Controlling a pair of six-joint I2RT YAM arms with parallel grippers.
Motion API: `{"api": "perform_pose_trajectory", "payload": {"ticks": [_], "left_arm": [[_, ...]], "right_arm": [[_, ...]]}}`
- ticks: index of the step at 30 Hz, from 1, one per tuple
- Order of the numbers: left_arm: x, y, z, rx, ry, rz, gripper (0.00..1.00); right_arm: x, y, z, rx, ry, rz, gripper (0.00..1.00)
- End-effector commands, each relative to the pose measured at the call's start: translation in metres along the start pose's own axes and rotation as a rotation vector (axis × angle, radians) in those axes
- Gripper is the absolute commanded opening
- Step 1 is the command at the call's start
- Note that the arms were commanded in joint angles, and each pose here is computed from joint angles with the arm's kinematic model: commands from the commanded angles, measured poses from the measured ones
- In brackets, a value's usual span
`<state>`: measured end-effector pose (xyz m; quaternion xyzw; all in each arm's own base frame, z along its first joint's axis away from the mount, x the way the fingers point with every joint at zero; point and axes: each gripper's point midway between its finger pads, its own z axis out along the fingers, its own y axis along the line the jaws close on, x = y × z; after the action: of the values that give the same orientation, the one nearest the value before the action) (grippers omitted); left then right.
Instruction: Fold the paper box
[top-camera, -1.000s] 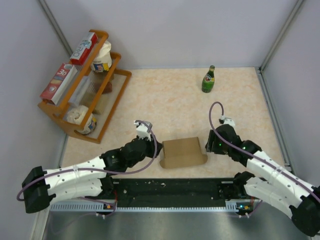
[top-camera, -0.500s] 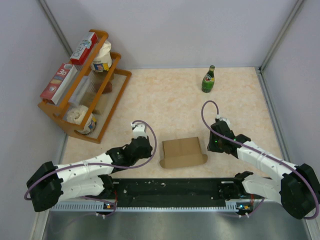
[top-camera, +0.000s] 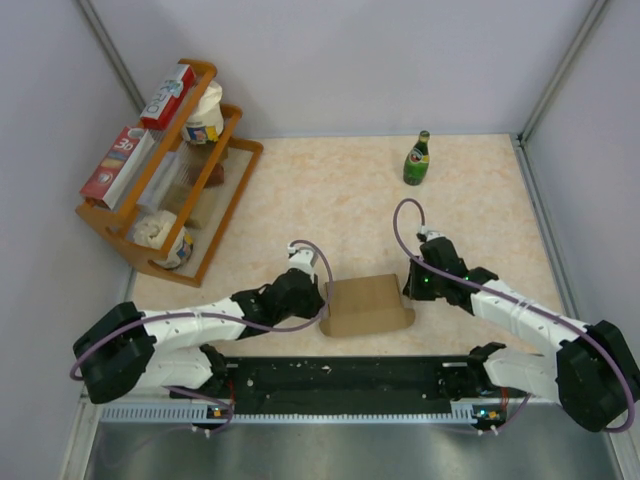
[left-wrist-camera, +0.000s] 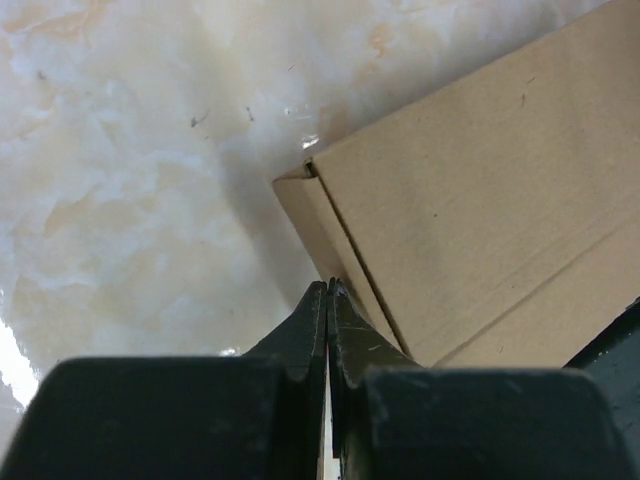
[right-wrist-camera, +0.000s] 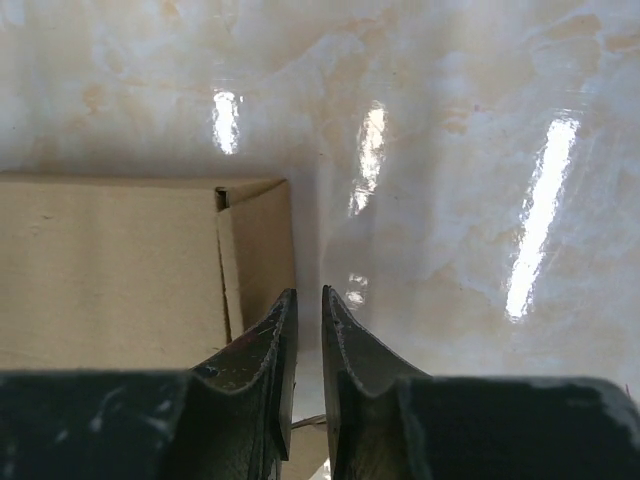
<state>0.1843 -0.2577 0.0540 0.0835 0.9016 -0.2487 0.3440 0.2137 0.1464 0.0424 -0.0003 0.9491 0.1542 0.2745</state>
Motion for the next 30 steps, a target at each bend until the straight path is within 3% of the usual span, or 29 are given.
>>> {"api": "perform_pose_trajectory", "payload": {"ticks": [1, 18, 23, 26, 30], "left_arm": [[-0.032, -0.027, 0.006, 0.079, -0.073, 0.036, 0.00], [-0.052, -0.032, 0.034, 0.107, -0.058, 0.107, 0.00], [-0.059, -0.017, 0.033, 0.047, -0.059, 0.113, 0.00], [-0.062, 0.000, 0.022, -0.008, -0.095, 0.086, 0.00], [-0.063, 0.015, 0.001, -0.036, -0.158, 0.061, 0.13]], "right_arm": [[-0.012, 0.016, 0.000, -0.087, -0.035, -0.019, 0.15], [-0.016, 0.033, 0.005, -0.173, -0.050, 0.023, 0.16], [-0.024, 0.020, 0.006, -0.083, -0.071, 0.032, 0.19], [-0.028, 0.006, -0.004, -0.017, -0.128, 0.068, 0.27], [-0.036, -0.004, -0.025, 0.012, -0.225, 0.102, 0.40]]}}
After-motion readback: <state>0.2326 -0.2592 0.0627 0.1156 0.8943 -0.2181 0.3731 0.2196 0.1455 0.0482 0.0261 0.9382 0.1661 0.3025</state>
